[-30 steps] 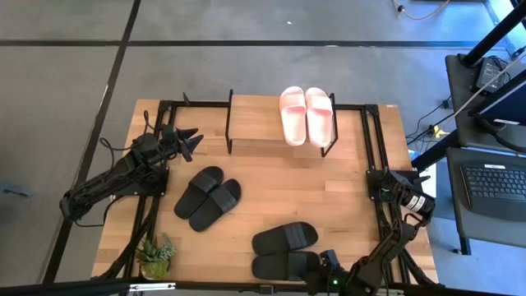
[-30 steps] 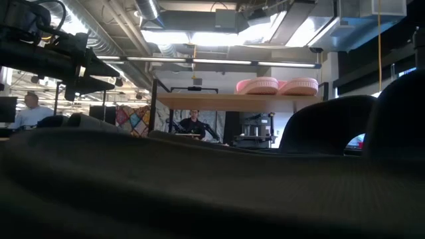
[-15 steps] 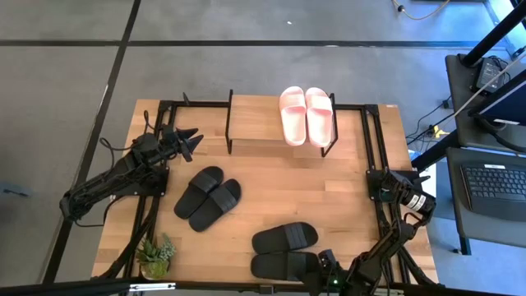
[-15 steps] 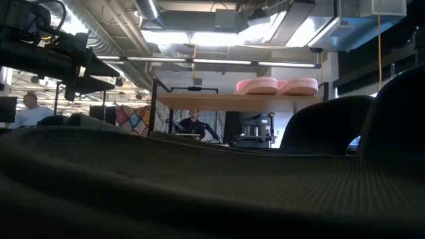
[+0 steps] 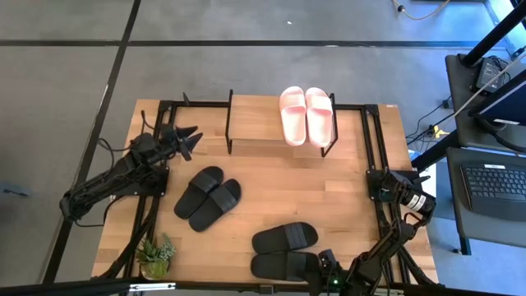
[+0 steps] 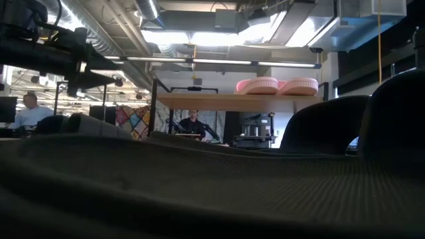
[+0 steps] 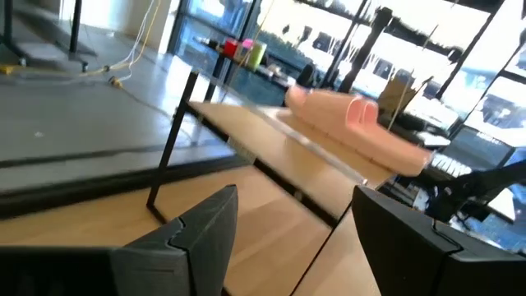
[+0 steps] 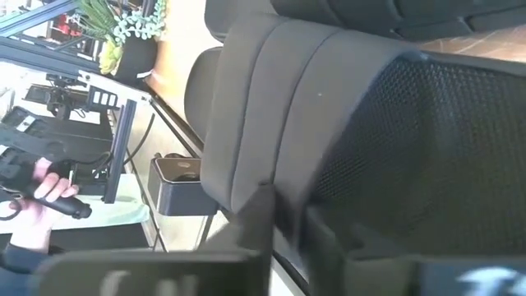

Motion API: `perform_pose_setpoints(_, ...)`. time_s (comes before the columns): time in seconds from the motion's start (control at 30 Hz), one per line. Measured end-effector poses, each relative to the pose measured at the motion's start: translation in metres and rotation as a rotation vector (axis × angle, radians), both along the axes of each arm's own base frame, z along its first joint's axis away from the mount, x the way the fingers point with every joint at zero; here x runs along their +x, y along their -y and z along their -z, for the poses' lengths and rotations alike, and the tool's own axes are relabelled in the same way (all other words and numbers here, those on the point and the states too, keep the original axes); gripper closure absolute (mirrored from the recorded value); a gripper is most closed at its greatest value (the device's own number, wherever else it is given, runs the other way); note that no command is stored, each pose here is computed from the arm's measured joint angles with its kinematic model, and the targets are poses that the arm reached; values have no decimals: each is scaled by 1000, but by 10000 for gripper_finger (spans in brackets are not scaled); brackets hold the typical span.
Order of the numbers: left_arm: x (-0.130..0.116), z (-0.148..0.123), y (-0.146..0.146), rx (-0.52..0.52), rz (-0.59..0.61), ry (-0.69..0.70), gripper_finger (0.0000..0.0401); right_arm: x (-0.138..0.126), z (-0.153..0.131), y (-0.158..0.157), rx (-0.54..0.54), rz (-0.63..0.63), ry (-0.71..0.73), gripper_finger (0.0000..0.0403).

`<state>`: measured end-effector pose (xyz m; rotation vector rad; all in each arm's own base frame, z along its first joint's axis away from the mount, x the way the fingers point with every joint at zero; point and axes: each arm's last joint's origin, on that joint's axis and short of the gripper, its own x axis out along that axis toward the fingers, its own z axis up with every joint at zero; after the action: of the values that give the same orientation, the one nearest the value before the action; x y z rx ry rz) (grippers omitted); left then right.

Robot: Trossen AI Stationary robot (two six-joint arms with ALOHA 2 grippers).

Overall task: Pick and place slides into the shelf
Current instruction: Put the bottom black slide under the shelf

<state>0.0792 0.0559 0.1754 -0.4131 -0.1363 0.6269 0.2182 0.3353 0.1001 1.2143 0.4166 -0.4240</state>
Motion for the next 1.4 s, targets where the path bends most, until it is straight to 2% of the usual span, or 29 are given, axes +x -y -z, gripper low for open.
perform_pose_setpoints(0.07, 0, -4, 0, 48, 3, 21, 171, 0, 0, 0, -2, -3, -1, 386)
perform_pose_setpoints(0.27, 0, -22, 5, 247, 121, 108, 171, -1, -3, -2, 12, -14, 15, 387)
perform_pose_setpoints(0.37, 0, -28, 8, 347, 184, 131, 171, -4, -16, -1, -17, -52, 6, 389)
perform_pose_setpoints(0.63, -2, -40, 14, 585, 246, 160, 171, -18, -86, 21, -67, -97, -4, 389)
perform_pose_setpoints(0.83, -3, -51, 23, 790, 271, 174, 171, -33, -153, 57, -138, -141, 20, 389)
perform_pose_setpoints(0.97, -6, -69, 29, 906, 247, 172, 171, -38, -194, 89, -172, -156, 63, 389)
perform_pose_setpoints(1.07, -6, -84, 32, 937, 248, 107, 171, -41, -221, 112, -216, -176, 108, 389)
perform_pose_setpoints(1.27, 11, -96, 30, 929, 278, -207, 171, -44, -258, 155, -283, -262, 151, 389)
perform_pose_setpoints(1.4, 33, -103, 30, 1017, 305, -345, 171, -41, -270, 177, -259, -339, 154, 389)
